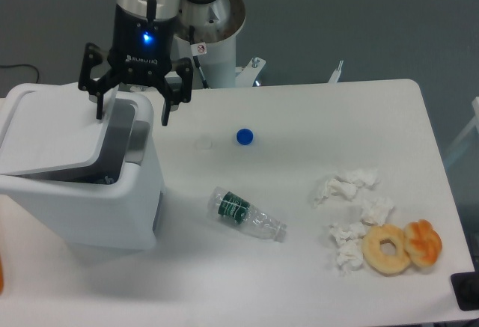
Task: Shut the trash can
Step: 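Press the lid down onto the can rim with the gripper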
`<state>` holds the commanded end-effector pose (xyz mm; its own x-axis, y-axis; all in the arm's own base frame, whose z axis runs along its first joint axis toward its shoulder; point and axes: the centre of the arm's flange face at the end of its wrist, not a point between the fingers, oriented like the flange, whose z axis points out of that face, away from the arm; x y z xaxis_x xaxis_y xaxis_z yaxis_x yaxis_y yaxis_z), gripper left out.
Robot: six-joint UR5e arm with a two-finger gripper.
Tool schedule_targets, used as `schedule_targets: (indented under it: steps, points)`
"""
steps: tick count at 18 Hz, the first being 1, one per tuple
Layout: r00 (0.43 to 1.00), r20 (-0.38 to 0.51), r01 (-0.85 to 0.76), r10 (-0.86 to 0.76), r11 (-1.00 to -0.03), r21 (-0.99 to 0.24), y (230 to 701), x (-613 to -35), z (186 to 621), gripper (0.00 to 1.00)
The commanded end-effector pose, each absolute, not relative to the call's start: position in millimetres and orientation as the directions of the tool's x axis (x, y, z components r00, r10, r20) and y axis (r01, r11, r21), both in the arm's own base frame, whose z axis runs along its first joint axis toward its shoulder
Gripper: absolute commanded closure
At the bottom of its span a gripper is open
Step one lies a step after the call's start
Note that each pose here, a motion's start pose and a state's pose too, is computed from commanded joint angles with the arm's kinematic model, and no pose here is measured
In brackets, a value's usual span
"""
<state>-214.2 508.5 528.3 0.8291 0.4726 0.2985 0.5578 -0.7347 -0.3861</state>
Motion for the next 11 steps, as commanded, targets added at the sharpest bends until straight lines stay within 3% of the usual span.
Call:
schedule_targets:
  steps: [11]
  points:
    - [0.824, 0.286, 0.565, 0.489, -0.744, -0.358, 511.6, -234.6, 507.7, 0.00]
